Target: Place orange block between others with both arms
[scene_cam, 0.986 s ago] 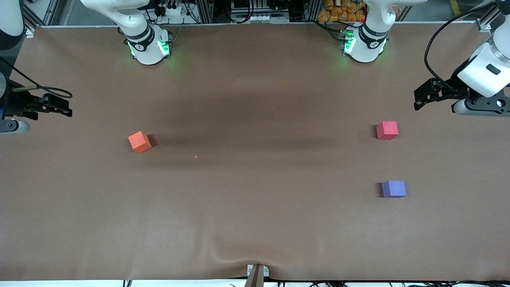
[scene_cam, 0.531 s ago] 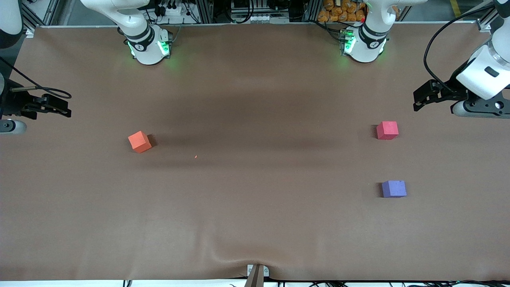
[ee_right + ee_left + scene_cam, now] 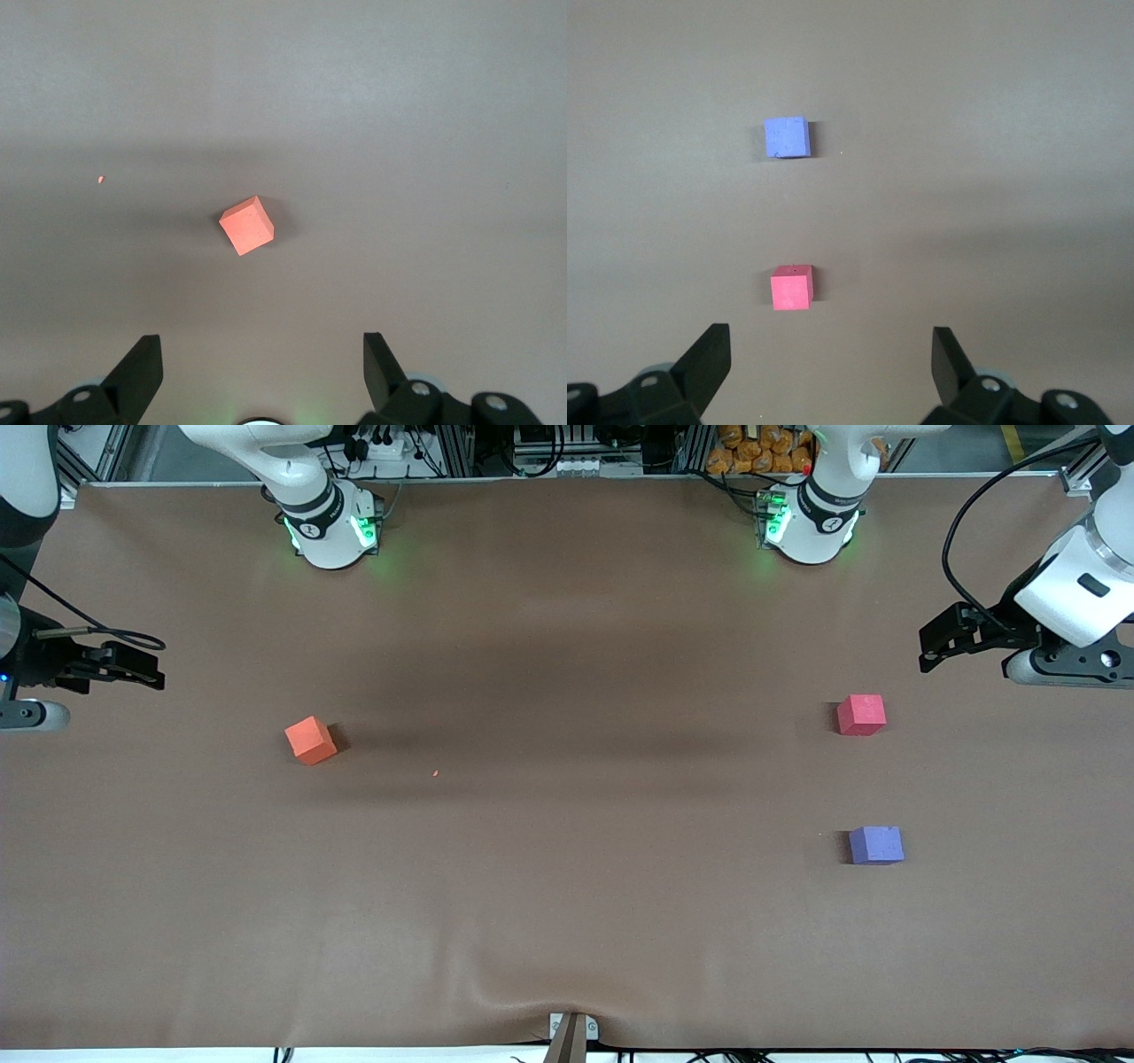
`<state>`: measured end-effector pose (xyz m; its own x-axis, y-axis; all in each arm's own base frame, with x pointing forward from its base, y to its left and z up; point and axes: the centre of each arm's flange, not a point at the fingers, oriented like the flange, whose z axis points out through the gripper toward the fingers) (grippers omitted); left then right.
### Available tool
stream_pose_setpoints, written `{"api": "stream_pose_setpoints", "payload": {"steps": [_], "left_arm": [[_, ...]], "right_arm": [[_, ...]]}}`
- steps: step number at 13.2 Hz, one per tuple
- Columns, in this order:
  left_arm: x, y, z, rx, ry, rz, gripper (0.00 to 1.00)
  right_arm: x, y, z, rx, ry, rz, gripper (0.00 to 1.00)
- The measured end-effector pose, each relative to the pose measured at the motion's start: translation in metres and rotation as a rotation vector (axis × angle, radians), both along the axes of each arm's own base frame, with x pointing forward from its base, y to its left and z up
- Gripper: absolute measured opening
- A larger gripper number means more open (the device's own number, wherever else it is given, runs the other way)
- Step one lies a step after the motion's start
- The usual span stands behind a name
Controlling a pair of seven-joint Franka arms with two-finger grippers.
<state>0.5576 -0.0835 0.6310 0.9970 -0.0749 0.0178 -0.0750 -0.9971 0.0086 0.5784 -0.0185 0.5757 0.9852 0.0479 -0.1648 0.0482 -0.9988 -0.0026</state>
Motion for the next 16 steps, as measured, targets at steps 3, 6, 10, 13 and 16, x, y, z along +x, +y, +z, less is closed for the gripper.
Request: {"api": "stream_pose_setpoints", "payload": {"steps": [3,6,10,13,16], "left_arm": [[0.000,0.000,0.000,0.000,0.000,0.000,1.00],[0.000,0.000,0.000,0.000,0.001,0.000,1.00],[0.000,0.000,-0.001,0.000,0.002,0.001,1.00],[0.000,0.001,-0.001,0.000,0.003,0.001,1.00],[0.000,0.001,-0.002,0.000,0.004,0.001,1.00]], "right_arm": [[0.007,0.004,-0.022,-0.002,0.040,0.005,1.00],[0.015,0.007,-0.059,-0.005,0.105,0.010,1.00],[0.026,0.016,-0.122,-0.011,0.196,0.023,1.00],[0.029,0.022,-0.176,-0.018,0.266,0.033,1.00],[0.032,0.029,-0.226,-0.026,0.333,0.043,1.00]]}}
